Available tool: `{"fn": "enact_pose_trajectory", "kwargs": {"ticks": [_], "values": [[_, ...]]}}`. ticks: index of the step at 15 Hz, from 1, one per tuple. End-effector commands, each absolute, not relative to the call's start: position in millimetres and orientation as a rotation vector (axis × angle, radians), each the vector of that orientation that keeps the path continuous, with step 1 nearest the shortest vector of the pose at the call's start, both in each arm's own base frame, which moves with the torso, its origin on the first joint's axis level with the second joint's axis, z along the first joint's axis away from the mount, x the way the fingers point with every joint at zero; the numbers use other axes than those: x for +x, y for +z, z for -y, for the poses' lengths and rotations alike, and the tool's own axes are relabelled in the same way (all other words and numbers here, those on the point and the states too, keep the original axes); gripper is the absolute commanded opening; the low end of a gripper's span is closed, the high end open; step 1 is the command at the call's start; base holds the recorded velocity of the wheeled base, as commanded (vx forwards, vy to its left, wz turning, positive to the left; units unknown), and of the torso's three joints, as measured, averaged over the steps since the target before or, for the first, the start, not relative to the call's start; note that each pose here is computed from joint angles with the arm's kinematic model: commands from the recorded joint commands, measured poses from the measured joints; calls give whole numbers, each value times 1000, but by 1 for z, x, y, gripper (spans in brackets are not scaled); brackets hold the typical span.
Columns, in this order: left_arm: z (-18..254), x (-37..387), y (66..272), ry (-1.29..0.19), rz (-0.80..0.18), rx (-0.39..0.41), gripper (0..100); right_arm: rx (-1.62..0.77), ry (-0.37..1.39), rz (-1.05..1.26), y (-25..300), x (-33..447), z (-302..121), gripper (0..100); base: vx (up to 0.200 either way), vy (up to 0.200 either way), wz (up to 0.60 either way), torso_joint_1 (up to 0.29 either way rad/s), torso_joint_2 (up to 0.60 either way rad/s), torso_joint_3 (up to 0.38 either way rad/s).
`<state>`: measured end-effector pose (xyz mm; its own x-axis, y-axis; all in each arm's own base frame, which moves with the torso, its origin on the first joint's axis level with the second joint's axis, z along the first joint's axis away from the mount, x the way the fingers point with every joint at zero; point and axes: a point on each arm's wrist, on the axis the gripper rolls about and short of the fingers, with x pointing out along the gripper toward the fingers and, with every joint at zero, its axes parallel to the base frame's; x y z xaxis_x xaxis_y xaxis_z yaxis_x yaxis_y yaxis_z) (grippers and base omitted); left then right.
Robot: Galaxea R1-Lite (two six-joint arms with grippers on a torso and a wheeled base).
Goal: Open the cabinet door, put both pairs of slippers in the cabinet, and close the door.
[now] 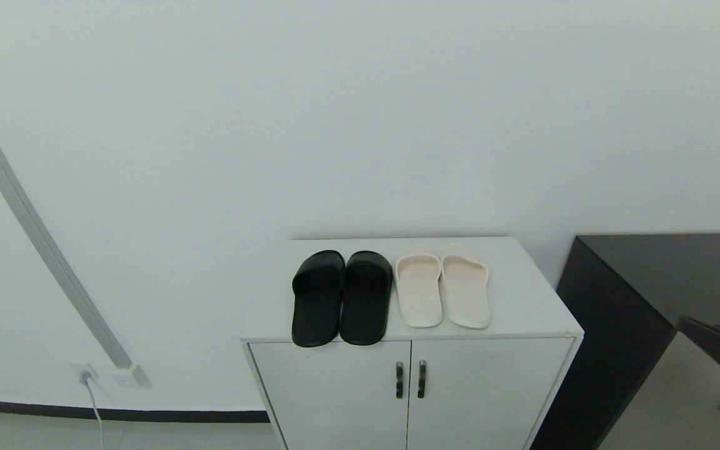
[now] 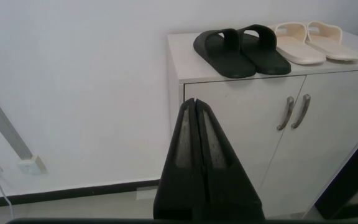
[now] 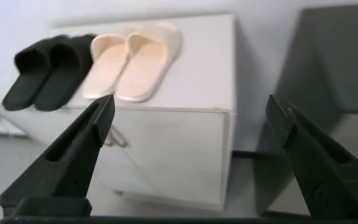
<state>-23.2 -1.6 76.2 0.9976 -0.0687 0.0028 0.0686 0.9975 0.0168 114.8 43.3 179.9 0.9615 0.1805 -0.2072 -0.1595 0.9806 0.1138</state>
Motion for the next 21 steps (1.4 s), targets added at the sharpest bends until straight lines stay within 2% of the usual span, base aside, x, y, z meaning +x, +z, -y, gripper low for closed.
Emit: {"fn": "enact_pose_trajectory", "kwargs": {"ticks": [1, 10, 15, 21], "values": [[2, -23, 76, -69, 2, 17, 0, 72, 237, -306, 172, 166, -102, 100, 0, 0, 0, 0, 0, 0], [2, -23, 76, -67, 2, 17, 0, 90, 122, -253, 157, 259, -200, 100, 0, 0, 0, 0, 0, 0], [2, -23, 76, -67, 2, 17, 0, 81, 107, -262, 135, 301, -232, 100, 0, 0, 0, 0, 0, 0], [2, -23, 76, -67, 2, 17, 0, 83, 71, -266, 104, 348, -250, 100, 0, 0, 0, 0, 0, 0]]}}
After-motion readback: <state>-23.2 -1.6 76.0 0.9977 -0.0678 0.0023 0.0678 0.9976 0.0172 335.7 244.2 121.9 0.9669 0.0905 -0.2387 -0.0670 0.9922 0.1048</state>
